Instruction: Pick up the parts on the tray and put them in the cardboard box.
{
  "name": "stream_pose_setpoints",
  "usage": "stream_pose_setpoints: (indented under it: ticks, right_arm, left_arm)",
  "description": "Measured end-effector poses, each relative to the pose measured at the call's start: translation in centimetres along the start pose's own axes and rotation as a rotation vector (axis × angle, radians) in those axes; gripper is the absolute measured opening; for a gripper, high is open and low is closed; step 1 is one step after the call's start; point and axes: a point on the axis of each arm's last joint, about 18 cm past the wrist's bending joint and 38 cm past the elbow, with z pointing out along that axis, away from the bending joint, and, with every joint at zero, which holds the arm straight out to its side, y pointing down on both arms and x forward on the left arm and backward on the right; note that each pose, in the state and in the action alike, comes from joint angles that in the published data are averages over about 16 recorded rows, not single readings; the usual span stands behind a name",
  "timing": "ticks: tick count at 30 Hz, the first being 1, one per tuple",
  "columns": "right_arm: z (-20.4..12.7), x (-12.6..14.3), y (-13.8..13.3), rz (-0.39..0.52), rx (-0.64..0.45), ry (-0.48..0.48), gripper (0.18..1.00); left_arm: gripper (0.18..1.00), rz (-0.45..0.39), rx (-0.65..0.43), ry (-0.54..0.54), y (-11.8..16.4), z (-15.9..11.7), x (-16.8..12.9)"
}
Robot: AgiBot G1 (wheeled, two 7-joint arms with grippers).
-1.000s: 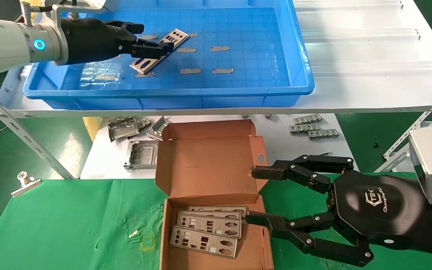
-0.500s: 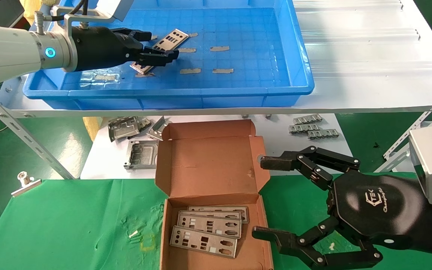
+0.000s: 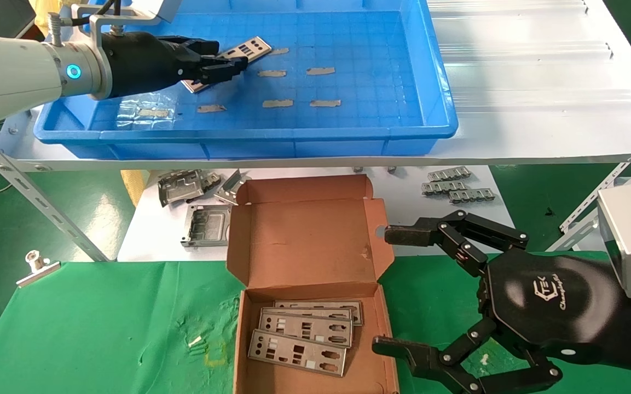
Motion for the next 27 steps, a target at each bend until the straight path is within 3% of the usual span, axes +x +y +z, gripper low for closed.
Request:
stream_pose_setpoints:
  ticks: [7,13,20,27]
  right_arm:
    - [0.0,0.0,0.0,0.000,0.000,0.000,0.999]
    - [0.0,0.0,0.0,0.000,0.000,0.000,1.000]
    - [0.0,0.0,0.0,0.000,0.000,0.000,1.000]
    - [0.0,0.0,0.0,0.000,0.000,0.000,1.000]
  left_arm:
    - [0.552,-0.003,0.007,-0.023,-0.2,0.1,-0.4]
    - [0.472,-0.002,0.027,-0.029,-0.9,-0.2,-0.7]
    - [0.453,0.010,0.075,0.004,-2.7,-1.4,-0.9]
    - [0.451,0.051,0.124,0.108,-4.1,-3.5,-0.4]
